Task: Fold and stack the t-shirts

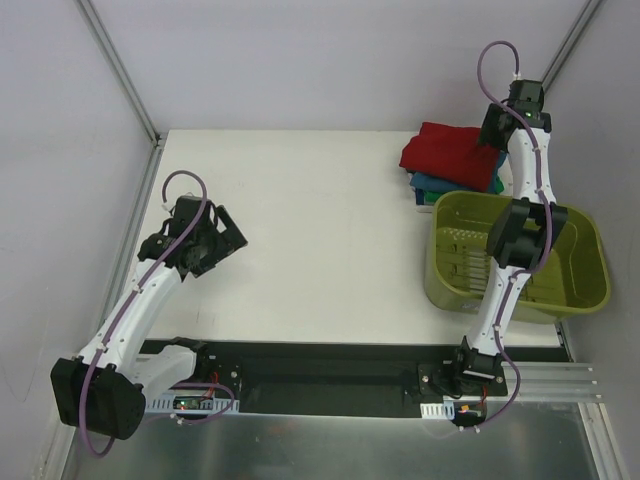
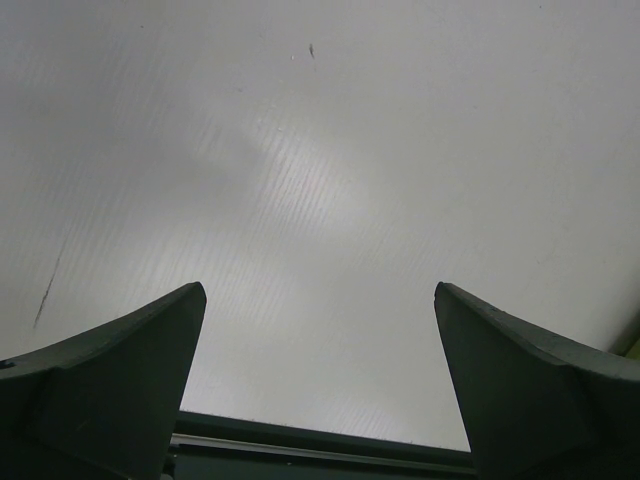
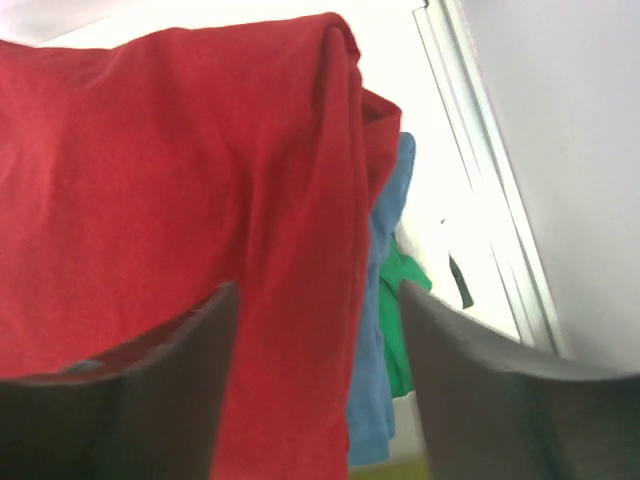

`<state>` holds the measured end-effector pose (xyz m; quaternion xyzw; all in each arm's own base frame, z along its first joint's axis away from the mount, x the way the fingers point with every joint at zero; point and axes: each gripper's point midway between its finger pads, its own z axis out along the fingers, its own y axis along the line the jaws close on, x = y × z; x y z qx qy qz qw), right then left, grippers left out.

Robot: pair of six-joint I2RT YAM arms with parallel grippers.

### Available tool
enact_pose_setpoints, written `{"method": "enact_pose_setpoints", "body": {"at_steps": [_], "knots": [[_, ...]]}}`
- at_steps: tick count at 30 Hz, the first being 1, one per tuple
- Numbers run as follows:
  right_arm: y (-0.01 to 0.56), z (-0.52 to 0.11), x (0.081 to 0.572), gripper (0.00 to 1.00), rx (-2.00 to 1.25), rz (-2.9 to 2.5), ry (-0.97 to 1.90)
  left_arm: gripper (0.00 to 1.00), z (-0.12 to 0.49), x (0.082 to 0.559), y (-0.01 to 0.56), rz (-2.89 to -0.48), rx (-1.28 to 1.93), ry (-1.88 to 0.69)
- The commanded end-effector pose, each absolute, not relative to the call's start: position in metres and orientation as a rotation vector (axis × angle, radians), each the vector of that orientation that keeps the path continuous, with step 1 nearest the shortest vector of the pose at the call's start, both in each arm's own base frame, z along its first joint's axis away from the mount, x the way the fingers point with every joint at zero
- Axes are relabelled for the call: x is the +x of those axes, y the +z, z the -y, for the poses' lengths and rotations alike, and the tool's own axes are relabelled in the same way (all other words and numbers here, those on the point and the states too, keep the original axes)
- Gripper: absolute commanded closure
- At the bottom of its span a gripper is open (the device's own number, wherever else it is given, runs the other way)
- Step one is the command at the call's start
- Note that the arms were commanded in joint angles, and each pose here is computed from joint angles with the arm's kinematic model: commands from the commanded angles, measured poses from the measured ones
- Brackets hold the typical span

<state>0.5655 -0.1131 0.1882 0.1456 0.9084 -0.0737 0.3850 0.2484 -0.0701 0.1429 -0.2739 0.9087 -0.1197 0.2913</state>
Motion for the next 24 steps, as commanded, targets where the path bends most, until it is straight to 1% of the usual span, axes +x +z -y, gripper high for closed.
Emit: {"method": "enact_pose_setpoints", "body": {"at_steps": [1,2,3,8,9,16,19,20,21,22,23,24], "knots": [[0.239,0.104,0.576,0.25,0.33,-2.187,-0.116,0.0,0.065,0.257,0.155,-2.384,-0.739,-0.304],[0.243,0.103,0.575,0.05,0.326,-2.182,-0.109,0.01,0.065,0.256,0.155,-2.384,-0.738,-0.306],[0.254,0.101,0.571,0.03,0.32,-2.164,-0.101,0.0,0.066,0.256,0.155,-2.382,-0.735,-0.31],[0.274,0.088,0.557,0.03,0.309,-2.134,-0.034,0.01,0.066,0.254,0.159,-2.365,-0.728,-0.329],[0.286,0.078,0.553,0.03,0.284,-2.116,0.014,0.01,0.067,0.252,0.159,-2.367,-0.725,-0.337],[0.301,0.019,0.523,0.03,0.156,-2.133,0.232,0.01,0.069,0.243,0.168,-2.326,-0.692,-0.389],[0.299,-0.004,0.5,0.03,0.103,-2.153,0.272,0.01,0.069,0.238,0.173,-2.299,-0.681,-0.409],[0.315,-0.015,0.49,0.03,0.074,-2.11,0.28,0.01,0.069,0.236,0.173,-2.297,-0.677,-0.412],[0.298,-0.022,0.479,0.03,0.068,-2.142,0.297,0.01,0.068,0.234,0.175,-2.285,-0.67,-0.417],[0.319,-0.029,0.467,0.03,0.042,-2.076,0.308,0.01,0.069,0.232,0.174,-2.284,-0.664,-0.422],[0.301,-0.043,0.455,0.03,0.031,-2.11,0.347,0.01,0.068,0.231,0.175,-2.278,-0.658,-0.425],[0.299,-0.049,0.445,0.03,0.022,-2.106,0.365,0.01,0.069,0.23,0.176,-2.275,-0.656,-0.431]]}}
